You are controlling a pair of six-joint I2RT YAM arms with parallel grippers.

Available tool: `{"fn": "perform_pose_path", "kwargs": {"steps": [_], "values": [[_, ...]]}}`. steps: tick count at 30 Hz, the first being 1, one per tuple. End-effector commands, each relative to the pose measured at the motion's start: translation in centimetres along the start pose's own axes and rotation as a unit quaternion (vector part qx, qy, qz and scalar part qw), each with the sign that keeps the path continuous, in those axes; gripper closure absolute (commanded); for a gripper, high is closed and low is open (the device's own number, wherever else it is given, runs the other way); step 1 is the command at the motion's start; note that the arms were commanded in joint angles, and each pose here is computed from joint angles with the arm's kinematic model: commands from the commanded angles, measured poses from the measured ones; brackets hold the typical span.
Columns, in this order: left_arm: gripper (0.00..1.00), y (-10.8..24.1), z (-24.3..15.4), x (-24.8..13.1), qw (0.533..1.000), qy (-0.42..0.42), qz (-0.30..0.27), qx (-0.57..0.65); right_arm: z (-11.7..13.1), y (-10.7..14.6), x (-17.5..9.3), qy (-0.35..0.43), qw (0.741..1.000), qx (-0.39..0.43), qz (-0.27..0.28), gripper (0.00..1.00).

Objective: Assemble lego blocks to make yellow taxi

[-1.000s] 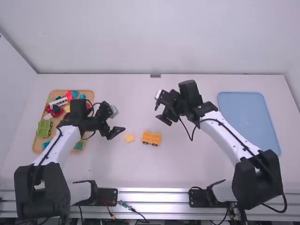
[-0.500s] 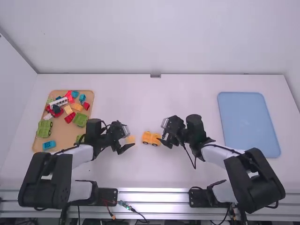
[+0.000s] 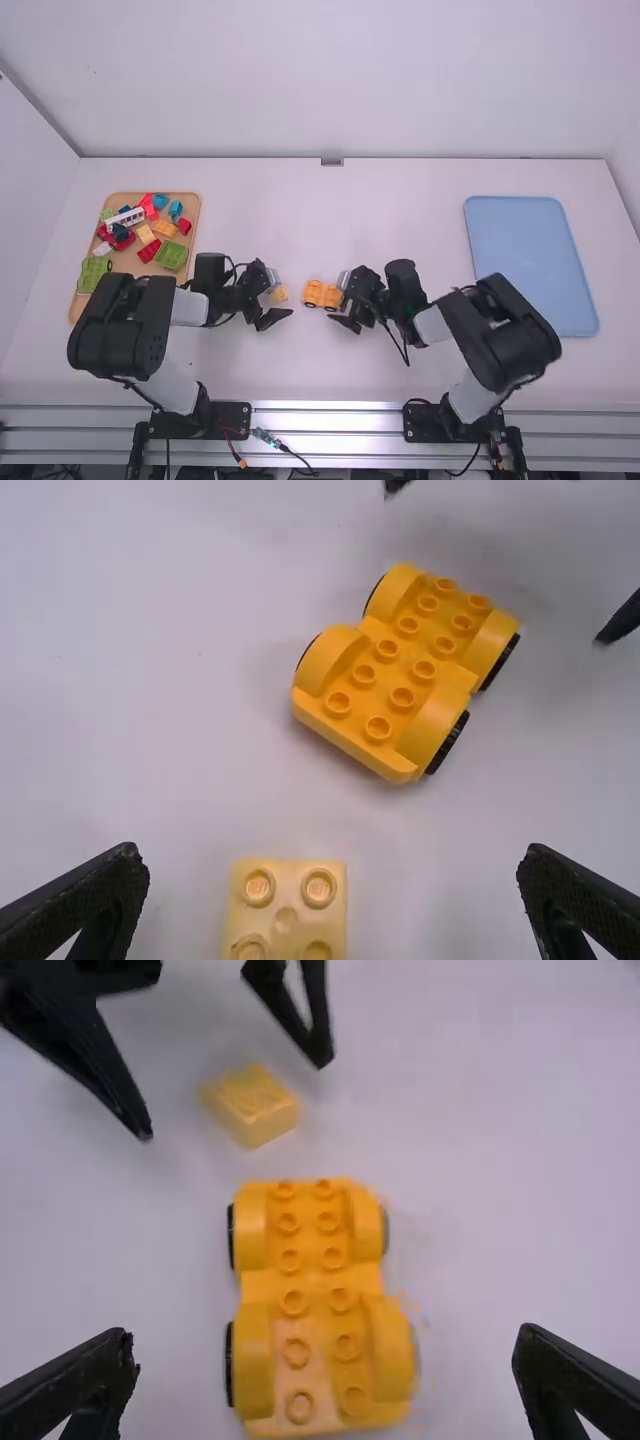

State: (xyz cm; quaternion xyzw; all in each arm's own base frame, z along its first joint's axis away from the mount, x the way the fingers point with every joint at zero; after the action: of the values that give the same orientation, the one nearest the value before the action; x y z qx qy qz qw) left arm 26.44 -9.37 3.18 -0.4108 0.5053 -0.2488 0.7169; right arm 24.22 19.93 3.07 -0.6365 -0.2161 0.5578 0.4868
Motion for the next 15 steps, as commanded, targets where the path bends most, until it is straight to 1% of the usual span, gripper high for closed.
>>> {"fn": "perform_pose_path", "kwargs": {"steps": [1,4,7,9,11,15], "values": [[0.01,-0.6,0.1,0.1,1.000,0.012,-0.017,0.016,-0.9,0.5,1.4,-0.007,1.000,0.018,0.004,0.01],[0.01,-0.5,0.3,0.0,1.000,0.008,-0.017,0.015,-1.5,1.1,2.3,-0.005,0.999,0.043,0.001,0.01],[0.01,-0.4,0.4,-0.2,1.000,0.005,-0.018,0.012,-1.9,1.2,2.9,-0.006,0.999,0.051,-0.015,0.01],[0.01,-0.3,0.6,-0.3,1.000,0.001,-0.017,0.007,-1.6,1.4,3.4,-0.025,0.998,0.046,-0.023,0.01],[0.01,-0.1,0.6,-0.5,1.000,-0.001,-0.016,0.003,-1.2,1.8,3.9,-0.035,0.998,0.047,-0.019,0.01],[0.01,0.1,0.8,-0.7,1.000,-0.006,-0.015,-0.001,-0.8,2.5,4.8,-0.044,0.997,0.057,-0.010,0.05]]}}
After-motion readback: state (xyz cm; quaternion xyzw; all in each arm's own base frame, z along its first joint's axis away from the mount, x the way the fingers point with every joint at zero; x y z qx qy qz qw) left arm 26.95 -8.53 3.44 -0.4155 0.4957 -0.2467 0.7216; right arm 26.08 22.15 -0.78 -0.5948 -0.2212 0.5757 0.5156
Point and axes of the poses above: each hand's point on the last joint's axis, 136 mm out from that joint toward the fingers, its own x axis out along the fingers, its own z axis along the line the jaws close on, y = z × x, the point moved 5 cm from there along -x, back along the fingers, and after that the axes turned 13 degrees about x, right-handed, at the moved point
